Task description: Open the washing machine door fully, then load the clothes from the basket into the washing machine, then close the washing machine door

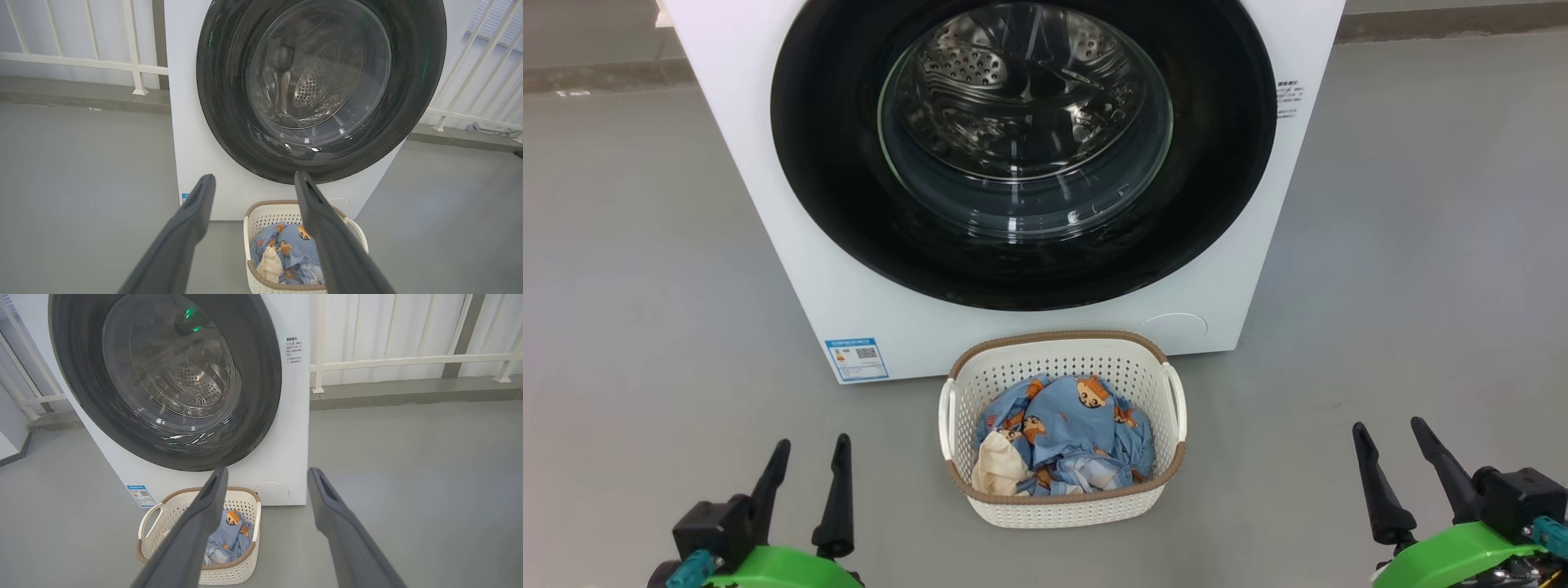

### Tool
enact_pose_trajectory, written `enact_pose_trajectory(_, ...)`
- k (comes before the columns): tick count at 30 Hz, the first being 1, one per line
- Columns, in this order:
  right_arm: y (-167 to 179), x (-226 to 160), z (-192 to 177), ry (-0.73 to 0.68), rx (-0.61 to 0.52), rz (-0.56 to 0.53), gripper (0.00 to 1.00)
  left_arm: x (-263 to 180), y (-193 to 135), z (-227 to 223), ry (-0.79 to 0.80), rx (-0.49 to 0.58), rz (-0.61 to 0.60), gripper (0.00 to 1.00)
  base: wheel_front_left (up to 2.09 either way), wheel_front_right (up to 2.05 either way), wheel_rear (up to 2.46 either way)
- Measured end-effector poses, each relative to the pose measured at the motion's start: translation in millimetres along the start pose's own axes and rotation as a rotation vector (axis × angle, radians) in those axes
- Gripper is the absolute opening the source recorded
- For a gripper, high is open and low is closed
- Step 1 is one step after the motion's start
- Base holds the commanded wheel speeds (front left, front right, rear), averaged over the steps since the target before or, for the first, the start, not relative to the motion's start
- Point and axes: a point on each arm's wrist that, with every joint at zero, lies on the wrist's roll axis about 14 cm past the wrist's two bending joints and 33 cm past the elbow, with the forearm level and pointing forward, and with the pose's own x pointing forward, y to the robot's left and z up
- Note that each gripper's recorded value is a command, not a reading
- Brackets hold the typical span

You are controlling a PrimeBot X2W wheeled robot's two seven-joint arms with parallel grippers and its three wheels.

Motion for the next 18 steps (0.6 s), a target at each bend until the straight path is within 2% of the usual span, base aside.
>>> enact_pose_trajectory(14,12.8,2.5,10.8,-0.039,-0.16,0.06,1.0,2.8,-3.6,-0.9,-0.012,0.128,-0.02,1.0,0.0,0.0,0.0)
enact_pose_trajectory(18,14.6,2.8,12.9,-0.045,-0.168,0.066,1.0,3.0,-4.1,-0.7,-0.013,0.136,-0.021,1.0,0.0,0.0,0.0)
